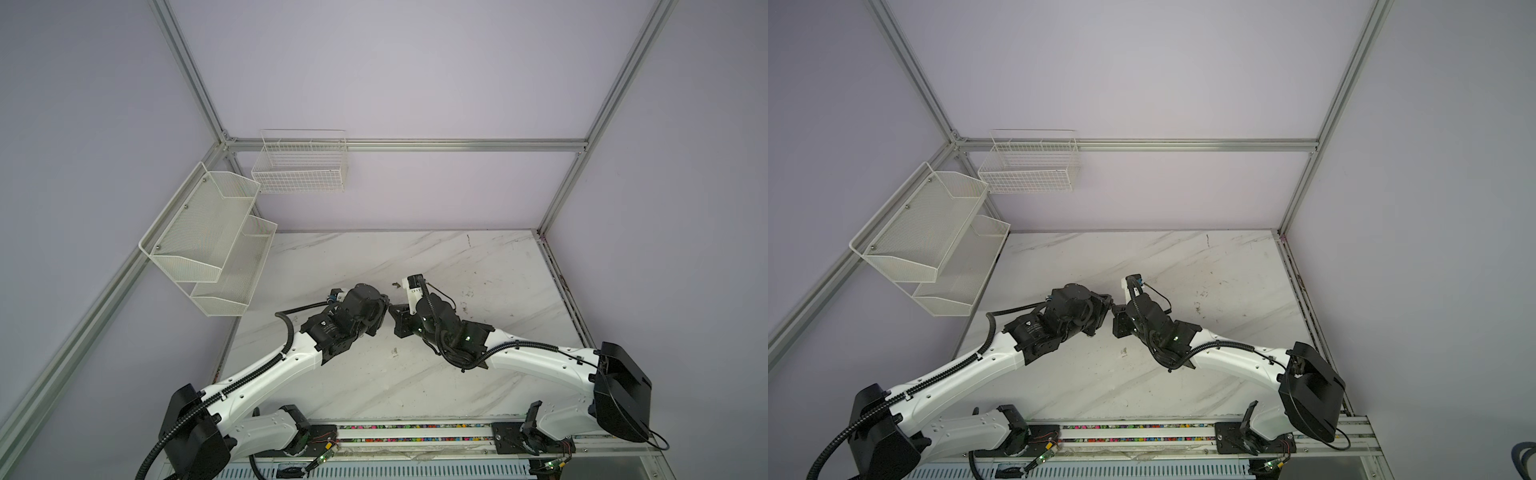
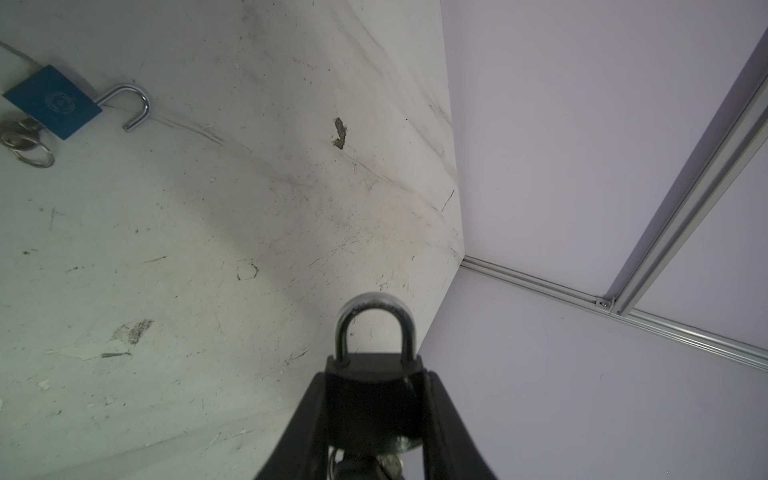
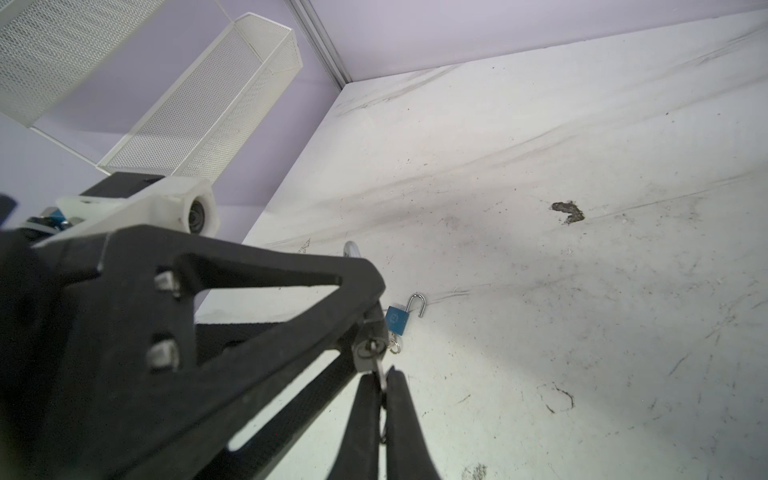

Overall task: Unlock with the key
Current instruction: 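Twist the silver key with the right gripper while the left holds the padlock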

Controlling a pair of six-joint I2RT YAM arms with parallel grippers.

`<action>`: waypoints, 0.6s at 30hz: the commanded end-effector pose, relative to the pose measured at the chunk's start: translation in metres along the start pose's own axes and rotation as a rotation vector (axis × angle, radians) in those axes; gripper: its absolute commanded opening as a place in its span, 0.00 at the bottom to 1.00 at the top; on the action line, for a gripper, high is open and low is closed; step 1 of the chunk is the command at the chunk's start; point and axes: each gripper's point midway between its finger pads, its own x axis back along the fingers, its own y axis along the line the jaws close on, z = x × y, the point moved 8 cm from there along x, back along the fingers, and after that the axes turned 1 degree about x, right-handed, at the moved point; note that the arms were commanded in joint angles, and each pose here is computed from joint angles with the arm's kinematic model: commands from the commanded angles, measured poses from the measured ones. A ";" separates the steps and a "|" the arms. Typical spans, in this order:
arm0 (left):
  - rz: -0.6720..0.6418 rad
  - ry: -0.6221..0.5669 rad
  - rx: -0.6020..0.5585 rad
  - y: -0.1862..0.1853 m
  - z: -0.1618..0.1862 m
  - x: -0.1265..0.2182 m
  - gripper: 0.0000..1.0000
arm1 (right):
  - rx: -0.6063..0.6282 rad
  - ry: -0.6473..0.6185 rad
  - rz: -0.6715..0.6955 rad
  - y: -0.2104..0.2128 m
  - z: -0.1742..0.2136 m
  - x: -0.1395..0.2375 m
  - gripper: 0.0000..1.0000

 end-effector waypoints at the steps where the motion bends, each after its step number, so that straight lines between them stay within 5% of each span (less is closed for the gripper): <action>1: 0.127 0.043 -0.030 -0.021 0.007 0.012 0.00 | 0.005 0.019 -0.130 0.022 -0.002 0.015 0.14; 12: 0.092 -0.070 -0.089 -0.017 -0.011 0.023 0.00 | -0.020 -0.015 -0.148 0.022 -0.017 0.044 0.38; 18: 0.102 -0.059 -0.090 -0.018 -0.011 0.025 0.00 | -0.110 0.018 -0.147 0.014 -0.030 0.032 0.35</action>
